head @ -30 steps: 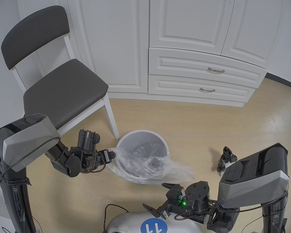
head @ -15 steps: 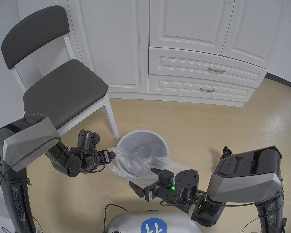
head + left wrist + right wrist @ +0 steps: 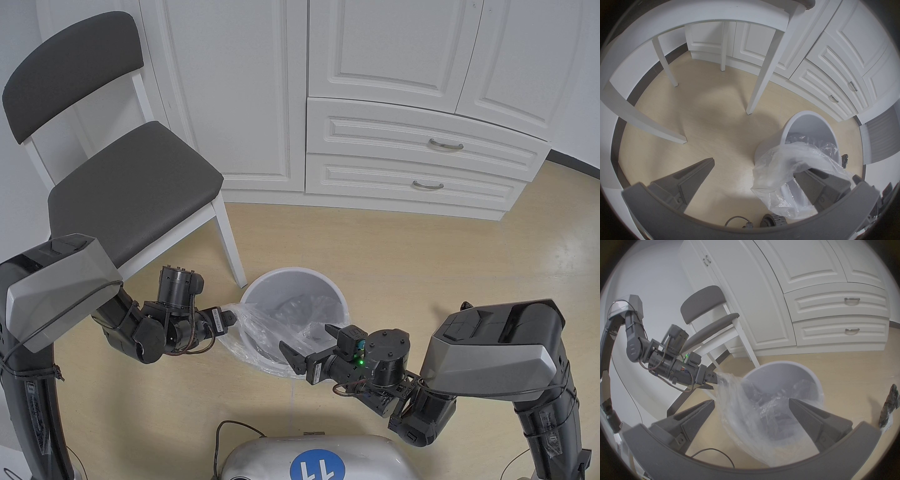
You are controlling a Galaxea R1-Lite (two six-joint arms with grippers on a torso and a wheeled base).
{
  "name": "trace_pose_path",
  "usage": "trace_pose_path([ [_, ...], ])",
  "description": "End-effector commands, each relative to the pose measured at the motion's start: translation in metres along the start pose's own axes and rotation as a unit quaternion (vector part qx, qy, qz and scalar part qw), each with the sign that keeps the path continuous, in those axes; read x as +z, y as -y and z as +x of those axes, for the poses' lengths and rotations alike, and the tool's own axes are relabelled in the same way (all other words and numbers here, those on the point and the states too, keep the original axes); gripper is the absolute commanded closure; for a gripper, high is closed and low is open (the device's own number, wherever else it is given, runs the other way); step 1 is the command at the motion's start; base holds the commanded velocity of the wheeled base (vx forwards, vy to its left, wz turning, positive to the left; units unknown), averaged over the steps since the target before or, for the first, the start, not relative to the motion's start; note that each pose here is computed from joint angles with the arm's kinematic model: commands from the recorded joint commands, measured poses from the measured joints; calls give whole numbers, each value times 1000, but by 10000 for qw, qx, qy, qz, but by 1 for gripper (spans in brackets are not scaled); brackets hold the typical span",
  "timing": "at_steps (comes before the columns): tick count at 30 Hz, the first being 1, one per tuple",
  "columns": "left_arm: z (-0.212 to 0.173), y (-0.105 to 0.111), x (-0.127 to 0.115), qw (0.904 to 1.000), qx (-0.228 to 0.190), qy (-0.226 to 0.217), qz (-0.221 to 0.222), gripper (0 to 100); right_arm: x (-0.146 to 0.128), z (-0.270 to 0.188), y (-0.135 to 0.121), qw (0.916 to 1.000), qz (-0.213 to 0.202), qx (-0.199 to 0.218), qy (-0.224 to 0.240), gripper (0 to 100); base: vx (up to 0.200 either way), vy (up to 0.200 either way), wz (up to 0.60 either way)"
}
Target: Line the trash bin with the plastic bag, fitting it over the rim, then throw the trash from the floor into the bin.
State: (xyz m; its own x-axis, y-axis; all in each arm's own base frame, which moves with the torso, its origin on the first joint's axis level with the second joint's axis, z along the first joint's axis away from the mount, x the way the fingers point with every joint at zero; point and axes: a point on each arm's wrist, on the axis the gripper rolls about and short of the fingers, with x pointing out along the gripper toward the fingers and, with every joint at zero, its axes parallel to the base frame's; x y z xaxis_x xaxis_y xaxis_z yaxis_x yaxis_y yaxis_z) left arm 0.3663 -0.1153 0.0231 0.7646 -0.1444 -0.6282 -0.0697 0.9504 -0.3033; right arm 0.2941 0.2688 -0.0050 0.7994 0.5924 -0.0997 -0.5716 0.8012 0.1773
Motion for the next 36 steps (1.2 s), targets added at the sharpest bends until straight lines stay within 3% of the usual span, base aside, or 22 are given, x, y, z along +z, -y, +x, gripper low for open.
trace_pose_path([
  [1, -1, -1, 2, 10000, 6, 37, -20, 0, 34, -11, -10, 9991, -39, 91, 413, 0, 0, 0, 0],
  [5, 0, -2, 2, 10000, 15, 33, -24, 0, 52, -47, -23, 9979, -520, 235, 312, 0, 0, 0, 0],
  [8, 0, -2, 3, 10000, 20, 35, -29, 0, 43, -75, -22, 9932, -1117, 303, -117, 0, 0, 0, 0],
  [11, -1, -2, 2, 10000, 18, 26, -24, 0, 31, -86, -32, 9892, -1318, 505, -397, 0, 0, 0, 0],
  [15, -1, -2, 2, 10000, 15, 33, -24, 0, 24, -89, -44, 9871, -1343, 725, -493, 0, 0, 0, 0],
  [20, 0, -2, 2, 10000, 18, 26, -24, 0, 9, -83, -56, 9894, -917, 872, -719, 0, 0, 0, 0],
  [29, 1, -2, 2, 10000, 20, 35, -22, 0, -3, -60, -44, 9906, -604, 568, -1084, 0, 0, 0, 0],
  [36, 1, -2, 3, 10000, 13, 49, -23, 0, -7, -39, -26, 9938, -486, 262, -970, 0, 0, 0, 0],
])
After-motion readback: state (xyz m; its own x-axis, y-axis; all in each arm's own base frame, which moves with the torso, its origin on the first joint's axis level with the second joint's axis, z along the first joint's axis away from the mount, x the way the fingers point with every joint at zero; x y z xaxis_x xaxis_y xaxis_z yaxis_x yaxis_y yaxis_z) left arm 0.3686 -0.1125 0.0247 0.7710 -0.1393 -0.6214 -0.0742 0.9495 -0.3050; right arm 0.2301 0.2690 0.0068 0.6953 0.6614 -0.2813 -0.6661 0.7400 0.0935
